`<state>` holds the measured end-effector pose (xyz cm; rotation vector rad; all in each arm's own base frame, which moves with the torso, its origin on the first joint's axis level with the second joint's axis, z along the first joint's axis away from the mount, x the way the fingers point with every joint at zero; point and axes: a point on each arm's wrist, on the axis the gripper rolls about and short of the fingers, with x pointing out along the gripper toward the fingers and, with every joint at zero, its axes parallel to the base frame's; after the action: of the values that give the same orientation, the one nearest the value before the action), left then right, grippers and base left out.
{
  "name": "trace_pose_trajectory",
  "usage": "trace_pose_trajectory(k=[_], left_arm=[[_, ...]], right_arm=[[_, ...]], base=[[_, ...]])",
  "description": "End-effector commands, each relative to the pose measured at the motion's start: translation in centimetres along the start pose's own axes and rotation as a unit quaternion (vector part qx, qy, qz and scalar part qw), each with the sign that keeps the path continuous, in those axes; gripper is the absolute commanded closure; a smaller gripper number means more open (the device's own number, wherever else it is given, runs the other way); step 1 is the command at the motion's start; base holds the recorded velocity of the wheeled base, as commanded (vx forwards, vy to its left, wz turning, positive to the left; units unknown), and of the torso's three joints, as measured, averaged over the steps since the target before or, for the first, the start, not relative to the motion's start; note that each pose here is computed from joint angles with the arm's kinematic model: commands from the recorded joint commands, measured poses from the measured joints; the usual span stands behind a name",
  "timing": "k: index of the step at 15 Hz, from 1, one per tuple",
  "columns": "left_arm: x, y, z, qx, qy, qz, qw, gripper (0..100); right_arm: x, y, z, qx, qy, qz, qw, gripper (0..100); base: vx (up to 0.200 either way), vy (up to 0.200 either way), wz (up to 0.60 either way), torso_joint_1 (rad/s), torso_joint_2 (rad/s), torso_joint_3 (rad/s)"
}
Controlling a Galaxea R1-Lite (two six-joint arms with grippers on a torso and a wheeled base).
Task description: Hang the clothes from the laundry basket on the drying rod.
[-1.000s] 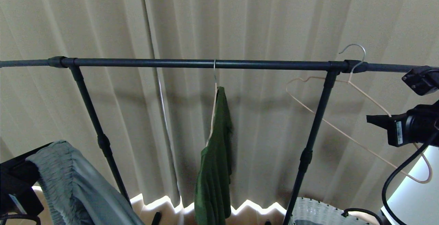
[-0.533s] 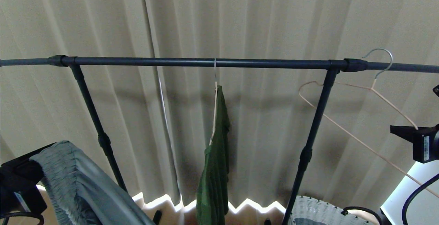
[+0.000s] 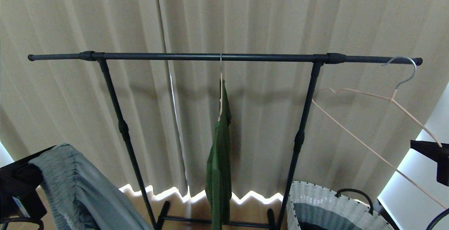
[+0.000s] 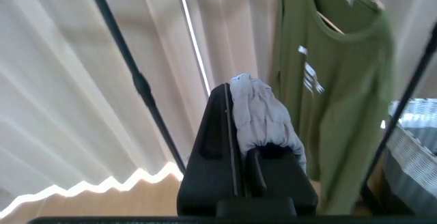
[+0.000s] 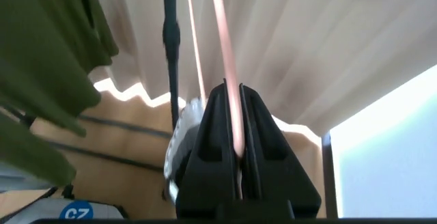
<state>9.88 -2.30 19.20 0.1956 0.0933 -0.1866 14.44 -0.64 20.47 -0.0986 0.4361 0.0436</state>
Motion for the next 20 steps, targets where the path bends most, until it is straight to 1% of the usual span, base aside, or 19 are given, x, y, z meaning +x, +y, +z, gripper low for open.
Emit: trace_pose_trajectory(k=[1, 12, 20], left_arm=[[-0.02, 0.00, -0.02, 0.000, 0.000, 0.000, 1.0000, 100], [0.01, 0.00, 0.21, 0.000, -0.004, -0.001, 1.0000, 100], [0.01, -0.01, 0.12, 0.001, -0.003, -0.001, 1.0000, 100]], right_arm=[[-0.67, 0.10, -0.39, -0.002, -0.007, -0.001, 1.0000, 100], [-0.50, 0.27, -0.93, -0.002, 0.003, 0.004, 1.0000, 100], [-0.71, 0.31, -0.92, -0.002, -0.002, 0.005, 1.0000, 100]], base=[[-0.200, 0.000, 0.00, 0.017, 0.00, -0.007], [0.000, 0.000, 0.00, 0.000, 0.00, 0.000], [0.000, 0.200, 0.00, 0.002, 0.00, 0.005]])
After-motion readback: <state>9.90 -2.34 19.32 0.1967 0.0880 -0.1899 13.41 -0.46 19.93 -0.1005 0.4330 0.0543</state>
